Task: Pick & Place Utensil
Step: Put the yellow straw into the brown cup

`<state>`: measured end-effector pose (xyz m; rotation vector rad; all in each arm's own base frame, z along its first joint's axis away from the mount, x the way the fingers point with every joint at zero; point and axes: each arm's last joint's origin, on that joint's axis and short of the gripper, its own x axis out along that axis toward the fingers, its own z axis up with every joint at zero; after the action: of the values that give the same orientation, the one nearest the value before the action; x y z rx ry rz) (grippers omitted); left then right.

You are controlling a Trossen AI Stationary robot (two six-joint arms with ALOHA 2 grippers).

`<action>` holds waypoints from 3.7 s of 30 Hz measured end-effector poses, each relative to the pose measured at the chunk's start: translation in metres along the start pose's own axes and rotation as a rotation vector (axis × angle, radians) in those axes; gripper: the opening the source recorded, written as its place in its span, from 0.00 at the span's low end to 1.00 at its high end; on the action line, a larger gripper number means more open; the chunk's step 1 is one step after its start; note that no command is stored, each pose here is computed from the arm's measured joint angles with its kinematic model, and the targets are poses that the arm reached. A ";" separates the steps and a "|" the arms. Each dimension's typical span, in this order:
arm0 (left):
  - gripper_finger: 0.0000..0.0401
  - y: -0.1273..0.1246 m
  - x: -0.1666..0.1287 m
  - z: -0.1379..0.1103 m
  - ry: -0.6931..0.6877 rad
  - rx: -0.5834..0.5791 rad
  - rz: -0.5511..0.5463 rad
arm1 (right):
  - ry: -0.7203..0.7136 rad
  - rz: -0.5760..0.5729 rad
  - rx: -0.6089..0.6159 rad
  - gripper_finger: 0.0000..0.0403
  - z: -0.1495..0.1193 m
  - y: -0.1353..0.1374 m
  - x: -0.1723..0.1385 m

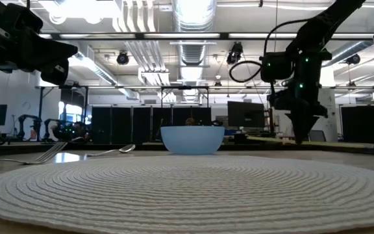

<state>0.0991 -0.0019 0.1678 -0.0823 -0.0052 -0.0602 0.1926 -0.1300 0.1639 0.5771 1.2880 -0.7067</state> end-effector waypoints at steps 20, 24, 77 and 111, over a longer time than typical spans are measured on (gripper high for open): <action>0.00 0.000 0.000 0.000 0.000 0.000 0.000 | -0.393 0.097 -0.005 0.02 -0.003 -0.006 -0.098; 0.00 0.000 0.000 0.000 0.000 0.000 0.000 | -0.493 0.124 -0.005 0.02 -0.010 -0.008 -0.129; 0.00 0.000 0.000 0.000 0.000 -0.004 0.000 | -0.935 1.192 -0.562 0.02 -0.136 0.043 -0.205; 0.00 0.000 0.000 0.000 0.001 -0.004 0.000 | -0.812 1.169 -0.772 0.02 -0.169 0.082 -0.110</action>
<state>0.0991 -0.0019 0.1678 -0.0866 -0.0045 -0.0602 0.1302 0.0642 0.2385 0.2508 0.2396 0.5178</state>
